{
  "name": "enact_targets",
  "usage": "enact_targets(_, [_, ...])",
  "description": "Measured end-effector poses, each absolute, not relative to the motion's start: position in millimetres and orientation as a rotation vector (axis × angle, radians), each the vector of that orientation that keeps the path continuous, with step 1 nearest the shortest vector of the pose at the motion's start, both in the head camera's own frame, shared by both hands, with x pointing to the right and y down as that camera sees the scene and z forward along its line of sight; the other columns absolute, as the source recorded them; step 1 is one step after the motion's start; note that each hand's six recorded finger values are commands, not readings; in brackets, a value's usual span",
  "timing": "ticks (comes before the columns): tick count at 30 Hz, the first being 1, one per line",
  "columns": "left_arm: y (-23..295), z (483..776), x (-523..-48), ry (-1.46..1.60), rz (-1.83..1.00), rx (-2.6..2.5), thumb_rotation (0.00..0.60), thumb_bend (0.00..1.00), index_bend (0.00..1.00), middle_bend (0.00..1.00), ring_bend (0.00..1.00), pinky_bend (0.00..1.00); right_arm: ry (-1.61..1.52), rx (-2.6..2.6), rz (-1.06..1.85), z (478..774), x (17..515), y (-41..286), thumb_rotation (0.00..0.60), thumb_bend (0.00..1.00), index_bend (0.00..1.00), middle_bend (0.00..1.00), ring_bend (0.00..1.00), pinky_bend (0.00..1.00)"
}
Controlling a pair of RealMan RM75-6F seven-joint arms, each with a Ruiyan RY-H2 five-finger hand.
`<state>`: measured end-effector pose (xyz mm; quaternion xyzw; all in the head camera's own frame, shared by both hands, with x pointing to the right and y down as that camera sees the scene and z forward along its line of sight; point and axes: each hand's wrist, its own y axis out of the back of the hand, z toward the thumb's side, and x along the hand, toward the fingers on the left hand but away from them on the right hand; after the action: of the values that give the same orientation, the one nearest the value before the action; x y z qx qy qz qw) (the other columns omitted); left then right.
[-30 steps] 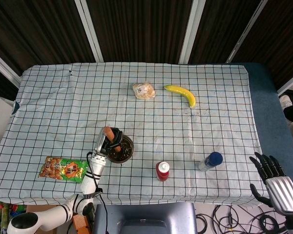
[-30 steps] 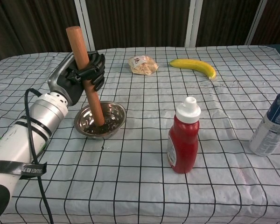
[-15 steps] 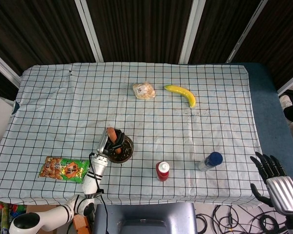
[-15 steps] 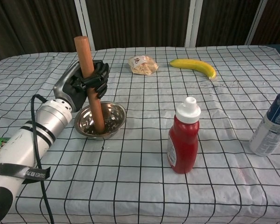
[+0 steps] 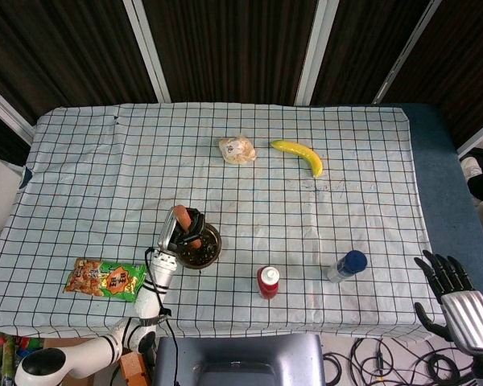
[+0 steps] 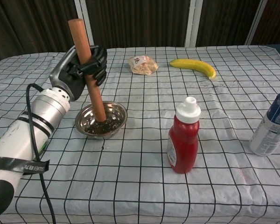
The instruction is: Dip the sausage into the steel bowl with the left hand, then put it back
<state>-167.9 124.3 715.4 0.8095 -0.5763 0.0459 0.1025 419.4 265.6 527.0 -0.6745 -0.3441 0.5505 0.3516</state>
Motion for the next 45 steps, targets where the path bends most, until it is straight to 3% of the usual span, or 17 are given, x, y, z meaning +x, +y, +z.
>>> enact_targets(7, [101.6, 676.8, -203.6, -1.786, 0.144, 2.523, 0.6, 0.99, 1.0, 1.0, 0.95, 1.0, -0.892, -1.75, 1.421, 525.4, 419.6, 266.8, 0.6, 0.38, 0.0, 0.0, 0.0, 0.0])
enact_targets(13, [92.0, 655.9, -267.4, -1.93, 0.427, 2.723, 0.6, 0.97, 1.0, 1.0, 0.95, 1.0, -0.891, -1.748, 1.429, 526.5, 420.5, 266.2, 0.6, 0.38, 0.0, 0.0, 0.0, 0.0])
enact_targets(23, [124.8, 696.7, -344.6, -1.877, 1.259, 2.925, 0.6, 0.94, 0.96, 1.0, 0.85, 1.0, -0.853, -1.771, 1.431, 529.6, 415.6, 271.4, 0.6, 0.38, 0.0, 0.0, 0.0, 0.0])
enact_targets(32, [151.5, 738.0, -359.0, -1.575, 1.803, 3.085, 0.6, 0.93, 0.9, 1.0, 0.79, 0.99, -0.856, -1.774, 1.426, 528.2, 416.1, 271.3, 0.6, 0.38, 0.0, 0.0, 0.0, 0.0])
enact_targets(34, [158.0, 744.8, -353.6, -1.506, 1.843, 3.113, 0.6, 0.88, 0.81, 0.95, 0.7, 0.92, -0.857, -1.775, 1.426, 528.1, 416.2, 271.2, 0.6, 0.38, 0.0, 0.0, 0.0, 0.0])
enact_targets(36, [161.9, 750.6, -352.0, -1.455, 1.869, 3.115, 0.6, 0.76, 0.59, 0.75, 0.47, 0.69, -0.858, -1.775, 1.425, 527.8, 416.2, 271.1, 0.6, 0.38, 0.0, 0.0, 0.0, 0.0])
enact_targets(38, [166.0, 758.6, -351.5, -1.385, 1.904, 3.106, 0.6, 0.66, 0.42, 0.55, 0.3, 0.46, -0.858, -1.779, 1.421, 527.6, 415.8, 271.3, 0.6, 0.38, 0.0, 0.0, 0.0, 0.0])
enact_targets(39, [167.8, 762.3, -351.6, -1.349, 1.924, 3.102, 0.6, 0.63, 0.37, 0.49, 0.25, 0.4, -0.858, -1.779, 1.419, 527.5, 415.8, 271.3, 0.6, 0.38, 0.0, 0.0, 0.0, 0.0])
enact_targets(45, [176.3, 779.6, -356.7, -1.186, 2.022, 3.054, 0.6, 0.45, 0.2, 0.32, 0.11, 0.25, -0.865, -1.774, 1.418, 525.4, 417.1, 271.2, 0.6, 0.38, 0.0, 0.0, 0.0, 0.0])
